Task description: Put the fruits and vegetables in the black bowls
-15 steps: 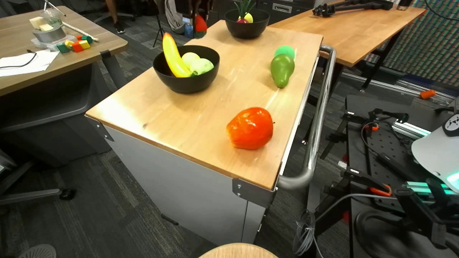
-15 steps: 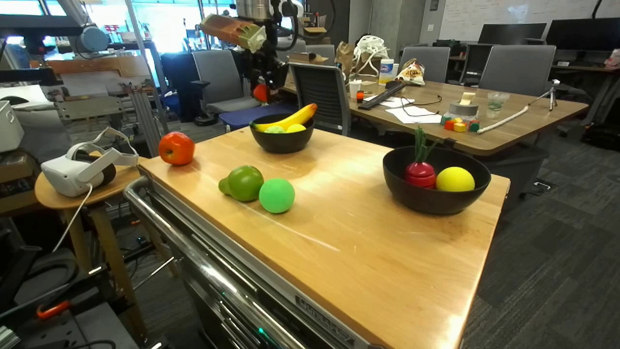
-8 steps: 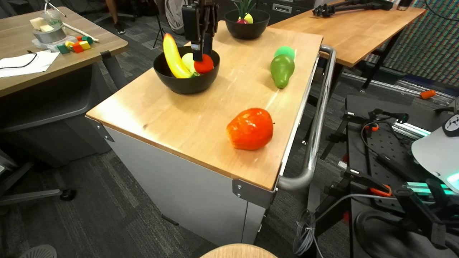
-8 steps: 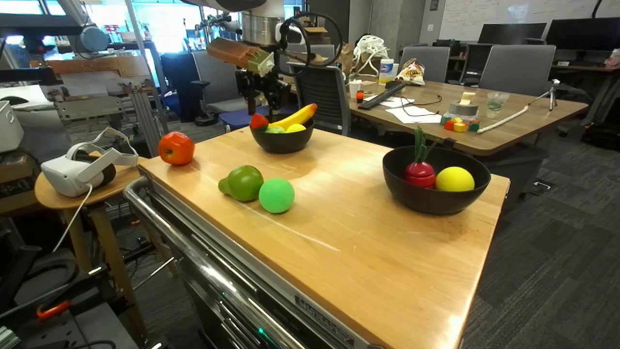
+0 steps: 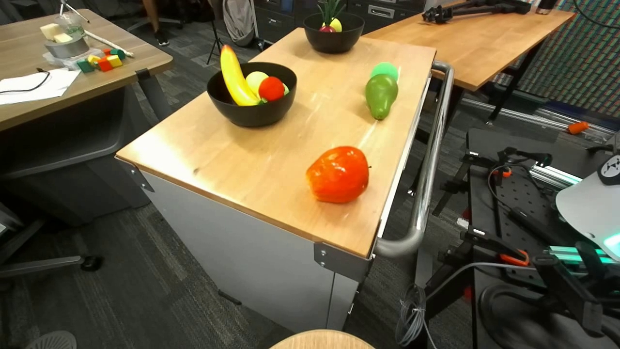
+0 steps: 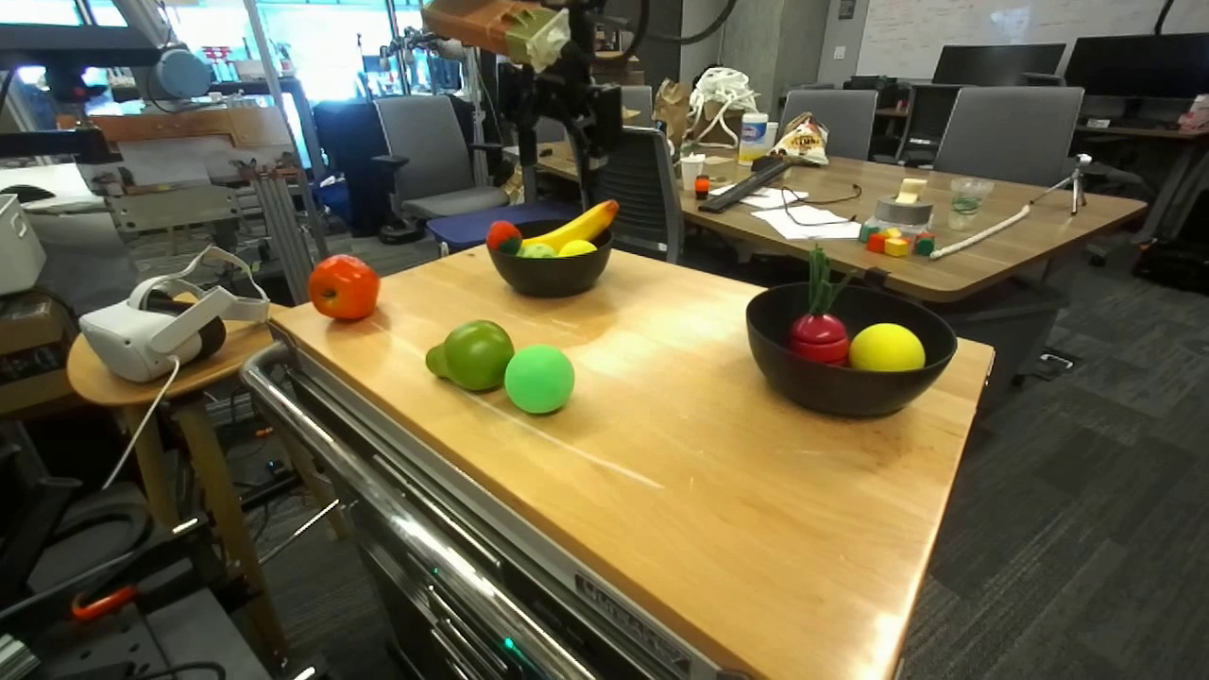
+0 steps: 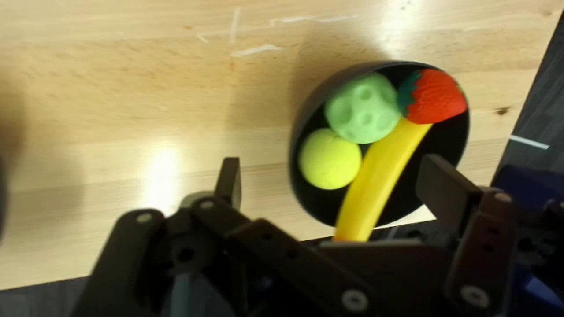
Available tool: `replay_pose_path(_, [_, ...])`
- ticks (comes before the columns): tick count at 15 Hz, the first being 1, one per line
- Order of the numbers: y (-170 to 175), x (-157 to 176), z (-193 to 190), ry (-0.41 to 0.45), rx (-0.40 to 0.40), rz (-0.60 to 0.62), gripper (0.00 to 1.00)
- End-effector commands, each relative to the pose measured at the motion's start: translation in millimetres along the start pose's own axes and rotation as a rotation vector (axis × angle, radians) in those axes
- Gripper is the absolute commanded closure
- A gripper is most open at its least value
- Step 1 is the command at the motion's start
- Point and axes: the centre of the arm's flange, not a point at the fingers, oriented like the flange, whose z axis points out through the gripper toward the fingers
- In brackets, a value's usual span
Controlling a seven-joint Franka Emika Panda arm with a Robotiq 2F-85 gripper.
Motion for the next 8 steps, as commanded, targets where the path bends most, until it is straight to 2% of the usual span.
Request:
replay_pose_path(1, [79.8, -55.0, -33.0, 0.004, -0.046, 0.2, 0.0])
replay_pose_path(3, [125.3, -91.1, -29.9, -0.038, -0.065, 0.313, 0.0])
replay_pose_path(4, [105.4, -52.3, -23.9, -0.018, -0.047, 0.228, 0.0])
replay_pose_path(5, [120.7, -63.3, -23.1, -0.026, -0.049, 0.25, 0.0])
replay_pose_path(7, [122.2, -62.6, -21.9, -0.028, -0.049, 0.246, 0.0])
replay_pose_path(8, [117.7, -60.9, -15.1, -0.081, -0.042, 0.26, 0.0])
